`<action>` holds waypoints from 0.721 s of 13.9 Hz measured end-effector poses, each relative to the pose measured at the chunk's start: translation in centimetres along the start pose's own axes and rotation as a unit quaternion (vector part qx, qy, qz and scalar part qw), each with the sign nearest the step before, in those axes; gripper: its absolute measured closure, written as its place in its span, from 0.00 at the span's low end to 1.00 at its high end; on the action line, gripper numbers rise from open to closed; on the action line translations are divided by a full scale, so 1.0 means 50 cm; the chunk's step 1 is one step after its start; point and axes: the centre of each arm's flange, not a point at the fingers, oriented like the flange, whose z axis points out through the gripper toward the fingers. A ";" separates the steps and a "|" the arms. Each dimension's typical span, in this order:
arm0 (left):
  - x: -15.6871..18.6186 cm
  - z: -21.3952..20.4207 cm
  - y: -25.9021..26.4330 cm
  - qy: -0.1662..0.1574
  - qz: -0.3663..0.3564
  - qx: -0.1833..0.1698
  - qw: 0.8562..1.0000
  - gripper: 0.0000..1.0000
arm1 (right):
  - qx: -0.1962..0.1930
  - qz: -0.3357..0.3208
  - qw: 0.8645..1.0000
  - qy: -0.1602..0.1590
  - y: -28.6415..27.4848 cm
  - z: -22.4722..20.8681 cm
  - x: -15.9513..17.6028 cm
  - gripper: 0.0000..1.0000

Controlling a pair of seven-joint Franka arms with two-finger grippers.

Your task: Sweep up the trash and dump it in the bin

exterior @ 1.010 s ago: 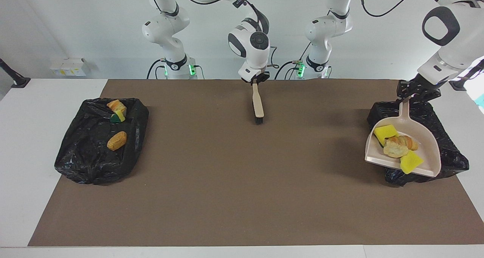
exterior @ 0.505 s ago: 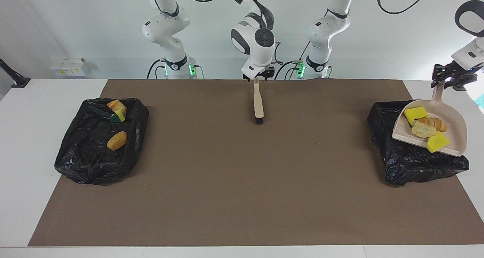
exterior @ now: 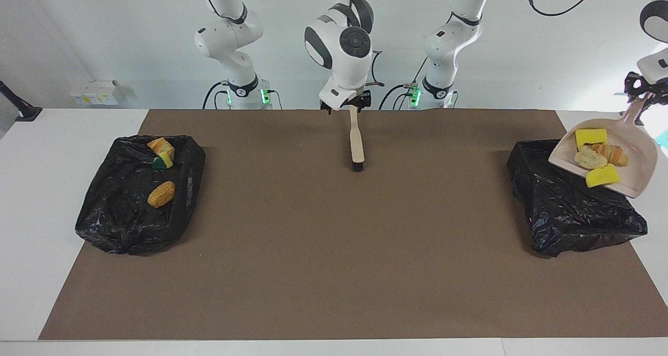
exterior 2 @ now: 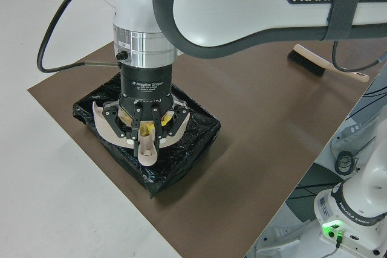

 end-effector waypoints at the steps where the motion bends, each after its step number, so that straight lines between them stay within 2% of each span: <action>1: 0.020 -0.008 -0.005 -0.017 0.025 0.018 0.999 0.67 | 0.000 -0.010 1.000 0.000 0.035 -0.031 0.016 0.00; 3: 0.051 -0.011 -0.013 -0.044 0.057 0.039 0.997 0.67 | 0.000 -0.031 1.000 0.004 0.114 -0.098 0.048 0.00; 6: 0.083 -0.018 -0.019 -0.078 0.087 0.063 0.991 0.67 | 0.001 -0.045 0.999 0.027 0.229 -0.191 0.083 0.00; 8: 0.129 -0.058 -0.012 -0.120 0.114 0.102 0.981 0.67 | 0.008 -0.057 0.997 0.045 0.328 -0.246 0.106 0.00; 10: 0.173 -0.099 -0.001 -0.145 0.130 0.134 0.972 0.67 | -0.011 -0.072 0.995 0.064 0.407 -0.273 0.125 0.00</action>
